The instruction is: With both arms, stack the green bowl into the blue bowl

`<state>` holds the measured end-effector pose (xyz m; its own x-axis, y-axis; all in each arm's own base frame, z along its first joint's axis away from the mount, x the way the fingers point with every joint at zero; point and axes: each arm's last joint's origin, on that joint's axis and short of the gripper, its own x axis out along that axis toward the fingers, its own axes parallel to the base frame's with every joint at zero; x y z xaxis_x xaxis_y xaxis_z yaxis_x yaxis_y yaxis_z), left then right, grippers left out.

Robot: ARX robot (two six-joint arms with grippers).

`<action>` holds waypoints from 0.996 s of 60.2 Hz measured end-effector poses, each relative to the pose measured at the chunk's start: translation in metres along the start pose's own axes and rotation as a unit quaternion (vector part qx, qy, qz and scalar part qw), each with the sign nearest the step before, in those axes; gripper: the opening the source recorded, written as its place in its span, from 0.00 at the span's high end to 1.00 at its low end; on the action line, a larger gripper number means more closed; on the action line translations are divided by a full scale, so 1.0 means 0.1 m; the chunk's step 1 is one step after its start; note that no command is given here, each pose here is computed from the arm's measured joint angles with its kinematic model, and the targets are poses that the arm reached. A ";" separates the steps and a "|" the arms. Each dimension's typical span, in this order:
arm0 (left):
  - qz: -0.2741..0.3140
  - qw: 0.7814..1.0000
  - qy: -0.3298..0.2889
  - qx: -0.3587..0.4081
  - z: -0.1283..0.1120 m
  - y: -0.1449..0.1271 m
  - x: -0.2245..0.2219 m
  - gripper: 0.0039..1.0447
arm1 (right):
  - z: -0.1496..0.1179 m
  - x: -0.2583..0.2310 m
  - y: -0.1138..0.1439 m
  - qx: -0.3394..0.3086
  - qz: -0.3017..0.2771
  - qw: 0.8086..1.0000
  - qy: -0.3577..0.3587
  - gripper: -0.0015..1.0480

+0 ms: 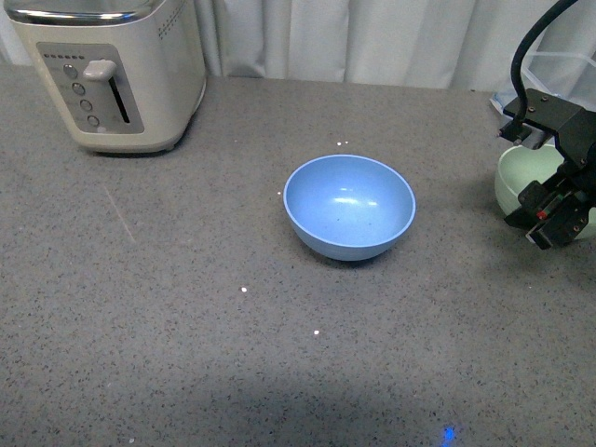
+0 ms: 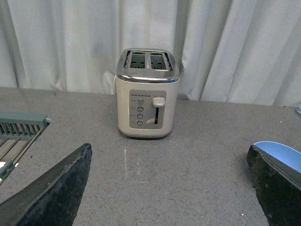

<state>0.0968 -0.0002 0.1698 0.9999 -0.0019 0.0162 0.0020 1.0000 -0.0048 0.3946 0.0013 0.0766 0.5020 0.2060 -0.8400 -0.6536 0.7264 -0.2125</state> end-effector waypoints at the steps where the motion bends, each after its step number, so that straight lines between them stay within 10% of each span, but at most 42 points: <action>1: 0.000 1.000 0.000 0.000 0.00 0.00 0.00 0.06 | 0.00 0.00 0.00 -0.002 -0.001 1.000 0.000 0.60; 17: 0.000 1.000 0.000 0.000 0.00 0.00 0.00 0.06 | 0.04 -0.07 0.05 -0.038 -0.009 0.999 0.006 0.99; 60: 0.000 1.000 0.000 0.000 0.00 0.00 0.00 0.06 | 1.09 -0.41 1.39 -0.321 0.094 0.939 -0.072 0.98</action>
<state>0.0968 -0.0002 0.1697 0.9999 -0.0019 0.0158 0.0020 1.0000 -0.0048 0.3447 0.1653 0.1358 0.3841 0.4122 -0.8262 -0.9224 0.1318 -0.3631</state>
